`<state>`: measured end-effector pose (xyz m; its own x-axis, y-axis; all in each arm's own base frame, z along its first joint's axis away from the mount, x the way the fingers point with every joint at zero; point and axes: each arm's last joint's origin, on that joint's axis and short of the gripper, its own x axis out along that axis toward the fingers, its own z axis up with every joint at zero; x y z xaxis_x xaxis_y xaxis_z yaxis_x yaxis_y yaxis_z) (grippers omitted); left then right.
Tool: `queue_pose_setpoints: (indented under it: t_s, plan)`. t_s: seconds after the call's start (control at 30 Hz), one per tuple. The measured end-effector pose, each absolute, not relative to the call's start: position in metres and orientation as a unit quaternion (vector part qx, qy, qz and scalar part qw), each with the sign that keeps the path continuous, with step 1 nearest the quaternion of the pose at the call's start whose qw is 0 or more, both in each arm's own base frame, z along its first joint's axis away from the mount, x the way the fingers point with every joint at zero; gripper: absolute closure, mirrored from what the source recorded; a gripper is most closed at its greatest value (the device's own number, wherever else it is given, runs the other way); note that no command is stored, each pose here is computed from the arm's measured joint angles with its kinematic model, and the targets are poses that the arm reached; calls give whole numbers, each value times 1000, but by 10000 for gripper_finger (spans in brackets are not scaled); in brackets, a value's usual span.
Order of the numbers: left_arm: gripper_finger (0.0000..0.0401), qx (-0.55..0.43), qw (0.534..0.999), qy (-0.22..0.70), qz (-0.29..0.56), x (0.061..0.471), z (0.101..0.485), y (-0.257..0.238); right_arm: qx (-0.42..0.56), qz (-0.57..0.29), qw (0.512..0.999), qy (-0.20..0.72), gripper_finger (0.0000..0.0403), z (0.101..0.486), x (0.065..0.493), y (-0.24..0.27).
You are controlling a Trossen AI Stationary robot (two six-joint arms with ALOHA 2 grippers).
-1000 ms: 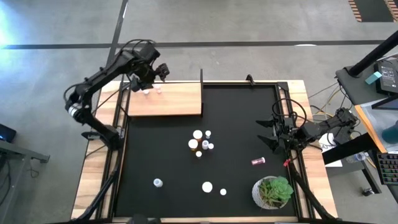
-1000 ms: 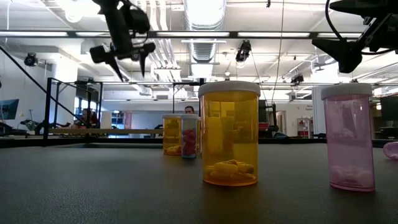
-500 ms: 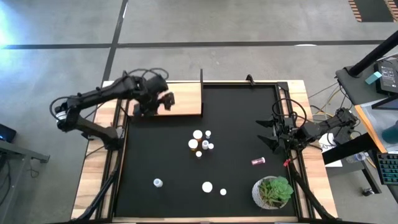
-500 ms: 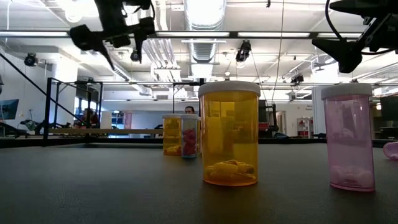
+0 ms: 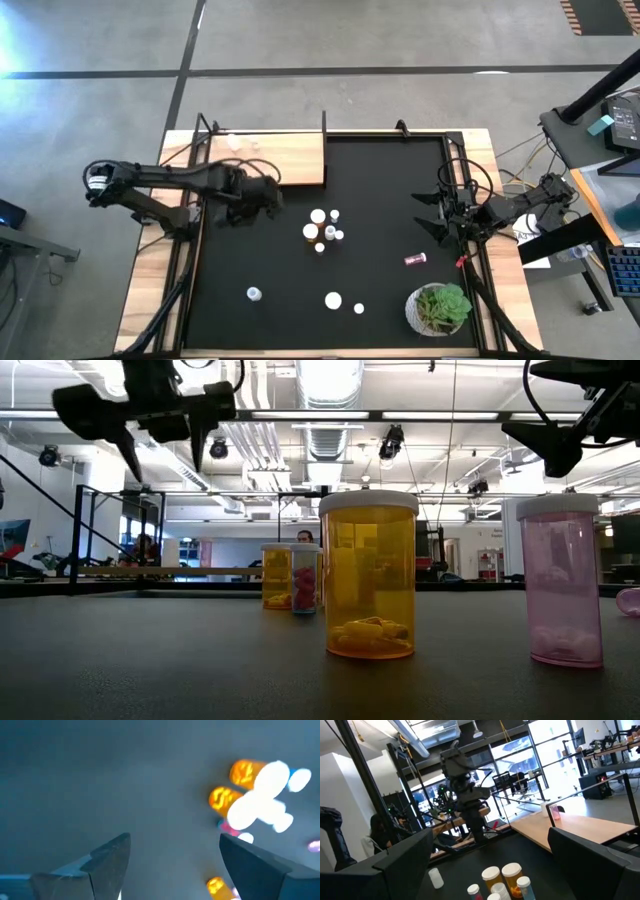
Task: Pick and place medicine bottles onto shelf by color
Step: Put the bottom white pill bottle on the shelf aligned with the other white pill bottle
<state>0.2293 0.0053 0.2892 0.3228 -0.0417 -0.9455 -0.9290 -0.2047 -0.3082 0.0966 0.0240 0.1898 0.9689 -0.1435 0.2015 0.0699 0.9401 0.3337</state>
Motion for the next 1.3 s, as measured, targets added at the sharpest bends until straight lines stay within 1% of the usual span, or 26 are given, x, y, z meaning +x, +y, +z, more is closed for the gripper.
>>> queue_pose_setpoints:
  t_s: [0.1, 0.37, 0.5, 0.6, 0.7, 0.77, 0.93, 1.17, 1.3]
  plan:
    - [112, -638, 511, 388, 425, 232, 289, -6, 164, -55, 979, -111, 19, 190, 97, 24]
    - [112, -641, 506, 399, 418, 231, 289, -26, 164, -55, 979, -112, 19, 190, 97, 24]
    - [112, -667, 464, 374, 447, 233, 286, -31, 164, -55, 979, -112, 19, 190, 97, 24]
    - [112, -678, 442, 363, 462, 239, 280, -35, 164, -54, 979, -112, 19, 190, 97, 24]
    - [112, -680, 412, 361, 487, 244, 271, -41, 164, -55, 979, -111, 19, 190, 97, 24]
    - [112, -677, 398, 376, 492, 249, 265, -49, 164, -54, 979, -111, 19, 190, 97, 24]
    - [112, -667, 365, 403, 510, 256, 251, -69, 164, -54, 979, -111, 19, 190, 97, 24]
    - [112, -656, 331, 419, 533, 253, 238, -104, 164, -55, 979, -111, 19, 190, 97, 24]
    - [112, -663, 310, 411, 543, 248, 235, -126, 164, -55, 979, -111, 19, 190, 97, 24]
